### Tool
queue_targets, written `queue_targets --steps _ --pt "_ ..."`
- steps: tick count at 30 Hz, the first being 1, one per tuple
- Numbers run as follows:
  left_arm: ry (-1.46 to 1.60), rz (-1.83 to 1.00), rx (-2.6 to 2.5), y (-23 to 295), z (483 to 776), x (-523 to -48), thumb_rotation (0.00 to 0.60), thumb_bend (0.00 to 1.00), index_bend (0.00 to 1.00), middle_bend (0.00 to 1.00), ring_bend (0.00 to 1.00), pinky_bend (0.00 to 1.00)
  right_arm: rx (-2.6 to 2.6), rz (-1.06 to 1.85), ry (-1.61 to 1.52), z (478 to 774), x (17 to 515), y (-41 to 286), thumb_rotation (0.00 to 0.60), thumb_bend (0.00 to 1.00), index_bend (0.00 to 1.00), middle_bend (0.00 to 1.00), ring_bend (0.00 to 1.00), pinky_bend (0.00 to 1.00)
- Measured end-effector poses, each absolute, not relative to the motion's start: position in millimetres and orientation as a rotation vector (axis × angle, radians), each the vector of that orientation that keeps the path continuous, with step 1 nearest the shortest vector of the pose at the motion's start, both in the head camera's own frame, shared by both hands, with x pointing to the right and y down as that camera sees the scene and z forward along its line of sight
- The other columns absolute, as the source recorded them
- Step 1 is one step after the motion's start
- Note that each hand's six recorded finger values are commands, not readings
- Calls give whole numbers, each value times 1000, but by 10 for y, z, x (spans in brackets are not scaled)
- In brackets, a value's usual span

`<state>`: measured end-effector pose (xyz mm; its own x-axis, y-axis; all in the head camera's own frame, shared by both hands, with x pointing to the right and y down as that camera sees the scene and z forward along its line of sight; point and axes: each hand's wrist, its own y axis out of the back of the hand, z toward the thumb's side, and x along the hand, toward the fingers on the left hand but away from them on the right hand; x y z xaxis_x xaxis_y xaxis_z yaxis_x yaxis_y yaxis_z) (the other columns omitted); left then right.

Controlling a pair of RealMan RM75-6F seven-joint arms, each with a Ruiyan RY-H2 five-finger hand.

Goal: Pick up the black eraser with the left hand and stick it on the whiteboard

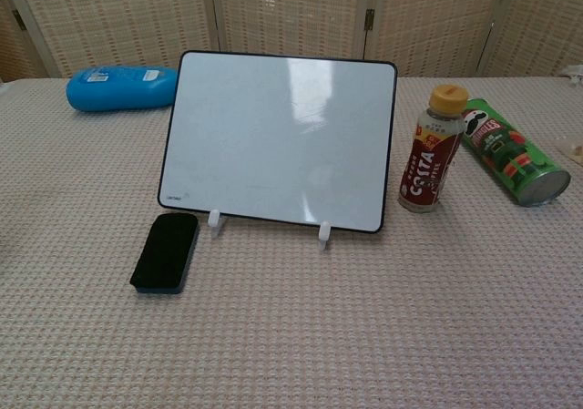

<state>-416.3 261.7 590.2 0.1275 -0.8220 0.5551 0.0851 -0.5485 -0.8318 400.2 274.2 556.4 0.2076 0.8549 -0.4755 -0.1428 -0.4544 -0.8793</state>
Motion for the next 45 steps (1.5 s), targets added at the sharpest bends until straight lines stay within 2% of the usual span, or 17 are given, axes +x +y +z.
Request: queue_targets --steps 7,10,12,14,17,20,23,28,36,45 --pt "697 -1492 -1670 2638 5902 -4105 600 246 0 0 0 0 -1587 1403 -691 5567 4004 2738 600 295 0 0 19 0" --pt "637 -1436 -1677 2639 5918 -4029 600 244 0 51 1 19 -1584 1407 -691 5578 4004 2741 600 294 0 0 18 0" --pt "557 -1385 -1666 2625 5944 -3956 600 243 3 156 38 101 -1584 1414 -682 5604 3997 2742 600 294 0 0 19 0" --pt "480 -1339 -1649 2601 5966 -3875 600 243 11 322 156 271 -1584 1421 -669 5641 3984 2738 600 294 0 0 19 0" --pt "345 -1252 -1603 2544 6003 -3723 600 242 49 627 433 559 -1581 1431 -659 5684 3967 2723 600 295 0 0 20 0" --pt "245 -1144 -1564 2483 6028 -3555 600 242 109 805 604 698 -1579 1440 -652 5711 3964 2716 600 295 0 0 21 0" --pt "190 -1048 -1557 2444 6052 -3431 600 236 130 914 716 788 -1579 1443 -651 5714 3965 2715 600 295 0 0 22 0" --pt "100 -871 -1552 2360 6181 -3231 600 203 108 974 780 837 -1580 1436 -658 5689 3968 2718 600 294 0 0 21 0" --pt "-58 -585 -1533 2233 6489 -2839 600 177 72 982 789 838 -1576 1443 -650 5708 3963 2731 600 294 0 0 25 0" --pt "-91 -524 -1533 2134 6669 -2663 600 176 102 982 789 838 -1560 1452 -666 5683 3982 2758 600 294 0 0 23 0"
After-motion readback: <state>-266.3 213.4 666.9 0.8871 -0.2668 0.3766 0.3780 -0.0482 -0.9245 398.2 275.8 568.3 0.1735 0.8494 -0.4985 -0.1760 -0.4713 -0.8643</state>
